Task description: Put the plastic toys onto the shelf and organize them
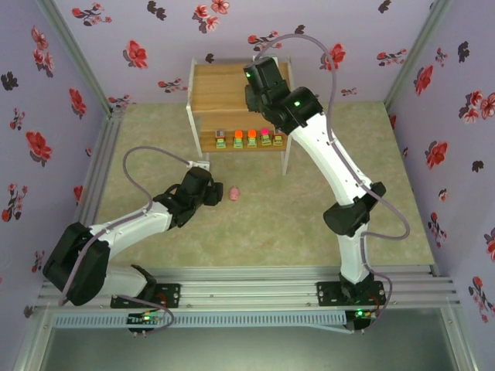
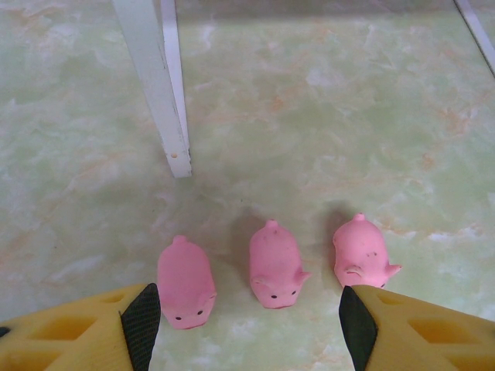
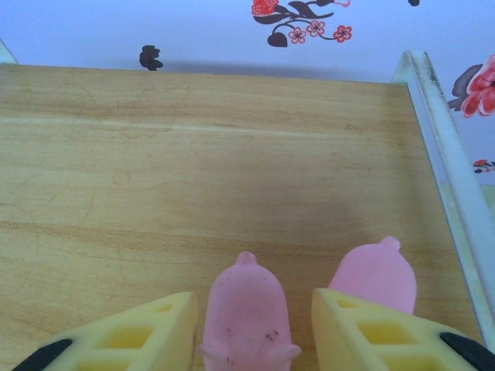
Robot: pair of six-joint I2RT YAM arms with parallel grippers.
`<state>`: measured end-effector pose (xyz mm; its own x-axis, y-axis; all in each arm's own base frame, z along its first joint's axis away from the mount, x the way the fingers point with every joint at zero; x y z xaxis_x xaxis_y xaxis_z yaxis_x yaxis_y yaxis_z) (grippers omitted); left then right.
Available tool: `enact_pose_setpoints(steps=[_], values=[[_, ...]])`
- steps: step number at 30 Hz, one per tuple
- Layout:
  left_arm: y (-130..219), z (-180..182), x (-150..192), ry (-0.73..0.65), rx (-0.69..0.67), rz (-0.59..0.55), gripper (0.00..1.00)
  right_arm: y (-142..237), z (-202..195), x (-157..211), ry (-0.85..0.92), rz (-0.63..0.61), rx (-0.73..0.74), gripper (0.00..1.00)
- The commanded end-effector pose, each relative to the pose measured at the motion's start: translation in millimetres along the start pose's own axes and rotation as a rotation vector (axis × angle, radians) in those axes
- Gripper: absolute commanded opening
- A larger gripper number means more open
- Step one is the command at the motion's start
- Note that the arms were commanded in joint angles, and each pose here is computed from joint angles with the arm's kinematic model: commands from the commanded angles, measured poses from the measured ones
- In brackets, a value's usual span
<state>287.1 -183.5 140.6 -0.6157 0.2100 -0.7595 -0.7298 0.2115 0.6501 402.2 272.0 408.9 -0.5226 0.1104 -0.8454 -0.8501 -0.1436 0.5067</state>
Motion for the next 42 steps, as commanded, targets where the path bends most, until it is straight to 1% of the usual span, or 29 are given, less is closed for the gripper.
enact_pose_setpoints(steps=[1,11,15,18,20,26,28,32,42], values=[[5,-2,-10,0.008,0.017,-0.028,0.67,37,-4,-17,0.006,-0.056,-0.026,0.22],[5,-3,-10,0.007,0.018,-0.03,0.67,64,-1,-10,0.036,-0.075,-0.036,0.27],[4,-2,-10,0.005,0.017,-0.028,0.67,71,2,0,0.046,-0.07,-0.046,0.31],[4,-3,-10,0.004,0.017,-0.027,0.67,77,4,9,0.052,-0.067,-0.054,0.36],[3,-3,-10,0.005,0.017,-0.024,0.67,83,8,16,0.06,-0.063,-0.067,0.37],[1,-4,-8,0.004,0.015,-0.013,0.67,90,17,45,0.079,-0.028,-0.091,0.38],[0,-3,-7,0.003,0.012,-0.009,0.67,89,17,54,0.07,-0.015,-0.095,0.4],[-1,-3,-7,0.006,0.011,-0.004,0.67,80,16,80,0.048,0.033,-0.108,0.43],[-2,-1,-6,0.017,0.006,0.003,0.68,51,15,155,0.013,0.182,-0.115,0.44]])
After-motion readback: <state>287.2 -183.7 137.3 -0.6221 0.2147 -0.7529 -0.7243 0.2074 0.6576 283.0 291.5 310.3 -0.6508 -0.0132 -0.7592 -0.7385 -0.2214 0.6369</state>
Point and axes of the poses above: each hand's point on the last joint's axis, 136 mm out from that joint toward the fingers, its own y axis back along the fingers, its own z axis along the line the jaws close on, x = y × z, the point moved 4 cm from there along y, back along the fingers, and after that the axes turned 10 degrees about -y, right-handed, at the moved point
